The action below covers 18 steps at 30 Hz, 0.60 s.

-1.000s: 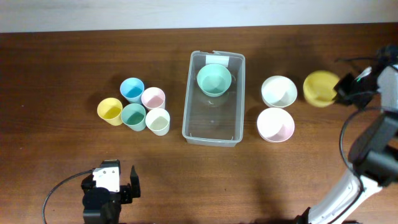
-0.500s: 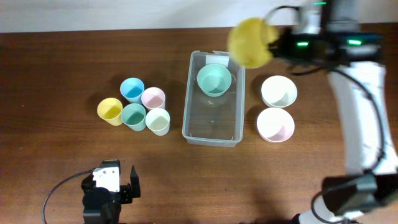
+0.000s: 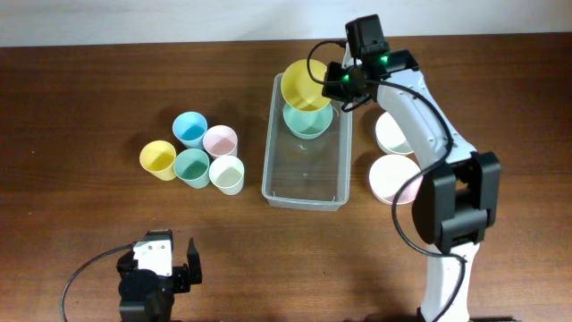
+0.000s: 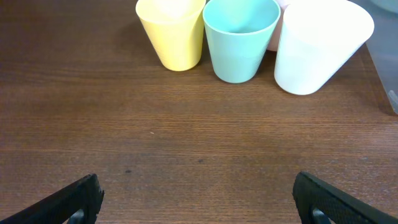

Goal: Pack container
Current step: 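Carry the yellow bowl and stack it into the green bowl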

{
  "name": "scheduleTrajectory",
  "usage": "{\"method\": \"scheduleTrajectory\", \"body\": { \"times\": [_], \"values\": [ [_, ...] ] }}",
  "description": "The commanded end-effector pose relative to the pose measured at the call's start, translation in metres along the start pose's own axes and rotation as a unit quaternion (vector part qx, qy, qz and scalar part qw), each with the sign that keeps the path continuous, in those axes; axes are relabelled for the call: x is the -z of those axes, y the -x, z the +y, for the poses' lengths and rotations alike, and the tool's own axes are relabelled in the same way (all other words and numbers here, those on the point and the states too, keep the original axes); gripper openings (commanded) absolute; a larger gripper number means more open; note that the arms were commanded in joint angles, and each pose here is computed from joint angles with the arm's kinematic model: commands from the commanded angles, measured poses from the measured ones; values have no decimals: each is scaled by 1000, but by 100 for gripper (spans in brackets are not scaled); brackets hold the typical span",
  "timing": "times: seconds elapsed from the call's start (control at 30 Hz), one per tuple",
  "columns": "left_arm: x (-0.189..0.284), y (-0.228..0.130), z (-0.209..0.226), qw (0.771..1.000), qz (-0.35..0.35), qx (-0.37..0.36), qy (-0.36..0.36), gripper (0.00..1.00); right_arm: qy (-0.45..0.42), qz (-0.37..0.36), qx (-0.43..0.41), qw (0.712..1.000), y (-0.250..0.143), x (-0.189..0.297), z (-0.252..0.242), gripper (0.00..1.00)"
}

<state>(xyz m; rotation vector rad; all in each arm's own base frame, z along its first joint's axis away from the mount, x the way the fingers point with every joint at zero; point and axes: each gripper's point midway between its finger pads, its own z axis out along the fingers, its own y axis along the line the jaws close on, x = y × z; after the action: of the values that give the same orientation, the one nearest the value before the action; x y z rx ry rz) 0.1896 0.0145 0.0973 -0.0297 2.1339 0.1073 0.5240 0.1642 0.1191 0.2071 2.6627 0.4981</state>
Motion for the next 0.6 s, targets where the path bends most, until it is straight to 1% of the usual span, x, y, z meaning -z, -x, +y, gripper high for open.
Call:
{"method": "scheduleTrajectory", "body": {
  "times": [0.0, 0.13, 0.2, 0.23, 0.33, 0.37, 0.4, 0.43, 0.47, 0.57],
  "values": [
    [-1, -1, -3, 1000, -1, -11, -7, 100, -7, 10, -15, 1000, -4, -19, -9, 4],
    [-1, -1, -3, 1000, -1, -11, -7, 100, 35, 26, -1, 999, -9, -19, 6, 5],
    [-1, -1, -3, 1000, -2, -11, -7, 100, 50, 35, 0, 998, -9, -10, 9, 13],
    [-1, -1, -3, 1000, -1, -11, -7, 100, 50, 39, -4, 998, -9, -5, 9, 13],
    [-1, -1, -3, 1000, -1, -11, -7, 100, 37, 46, -22, 998, -4, 25, -2, 14],
    [-1, -1, -3, 1000, -1, -11, -7, 100, 34, 45, -28, 998, -1, 35, -6, 16],
    [-1, -1, -3, 1000, -1, -11, -7, 100, 31, 43, -36, 998, 3, 48, -12, 21],
    [-1, -1, -3, 1000, -1, -11, -7, 100, 27, 41, -44, 998, 6, 60, -17, 23],
    [-1, -1, -3, 1000, -1, -11, -7, 100, 21, 33, -52, 998, 14, 86, -28, 23],
    [-1, -1, -3, 1000, -1, -11, -7, 100, 7, 8, -59, 998, 27, 131, -56, 23]
  ]
}}
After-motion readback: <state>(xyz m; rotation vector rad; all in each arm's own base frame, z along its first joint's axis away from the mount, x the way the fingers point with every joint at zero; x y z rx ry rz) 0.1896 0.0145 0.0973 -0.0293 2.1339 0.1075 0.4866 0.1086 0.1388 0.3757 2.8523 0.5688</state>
